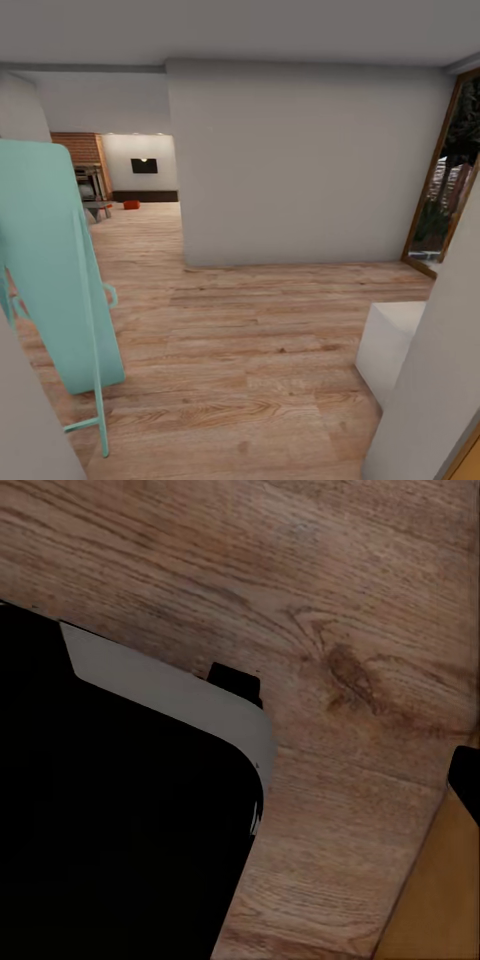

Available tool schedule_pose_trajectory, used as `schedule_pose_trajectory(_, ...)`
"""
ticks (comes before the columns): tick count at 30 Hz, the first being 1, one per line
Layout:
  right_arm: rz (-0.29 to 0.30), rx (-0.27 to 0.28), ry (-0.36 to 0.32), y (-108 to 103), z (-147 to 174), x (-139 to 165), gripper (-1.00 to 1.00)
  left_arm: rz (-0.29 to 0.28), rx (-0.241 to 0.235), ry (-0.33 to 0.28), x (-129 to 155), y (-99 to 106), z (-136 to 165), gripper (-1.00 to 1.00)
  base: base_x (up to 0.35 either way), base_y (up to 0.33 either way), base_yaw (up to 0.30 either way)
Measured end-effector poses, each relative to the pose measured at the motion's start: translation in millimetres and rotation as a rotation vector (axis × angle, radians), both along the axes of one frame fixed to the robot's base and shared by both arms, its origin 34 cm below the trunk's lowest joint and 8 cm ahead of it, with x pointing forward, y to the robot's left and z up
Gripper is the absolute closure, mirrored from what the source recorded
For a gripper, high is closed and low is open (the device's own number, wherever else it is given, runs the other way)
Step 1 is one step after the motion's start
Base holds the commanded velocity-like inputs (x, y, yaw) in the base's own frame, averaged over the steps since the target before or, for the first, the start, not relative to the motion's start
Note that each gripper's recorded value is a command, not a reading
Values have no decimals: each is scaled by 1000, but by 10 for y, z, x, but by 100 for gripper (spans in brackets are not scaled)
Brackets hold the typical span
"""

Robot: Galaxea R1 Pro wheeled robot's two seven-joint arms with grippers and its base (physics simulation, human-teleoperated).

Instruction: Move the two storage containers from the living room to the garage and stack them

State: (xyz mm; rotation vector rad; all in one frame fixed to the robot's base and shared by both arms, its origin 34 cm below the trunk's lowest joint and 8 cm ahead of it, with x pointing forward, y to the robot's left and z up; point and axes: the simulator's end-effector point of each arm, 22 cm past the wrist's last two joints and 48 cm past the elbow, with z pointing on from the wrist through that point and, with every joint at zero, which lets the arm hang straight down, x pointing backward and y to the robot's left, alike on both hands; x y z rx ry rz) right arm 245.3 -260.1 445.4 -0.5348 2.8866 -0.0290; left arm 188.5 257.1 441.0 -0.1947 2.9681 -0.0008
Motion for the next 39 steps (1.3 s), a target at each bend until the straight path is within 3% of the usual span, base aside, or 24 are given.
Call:
schedule_pose_trajectory(22, 1, 5, 12, 14, -5, -26, -100, -4, -1, -1, 3, -13, 0, -100, 323, 0, 1)
schedule_pose_trajectory(32, -3, 1, 1, 2, 0, -1, -100, -4, -1, -1, 3, -12, 1, -100, 323, 0, 234)
schedule_pose_trajectory(39, -5, 1, 0, -1, 0, 0, -100, -4, -1, -1, 3, -13, 0, -100, 323, 0, 56)
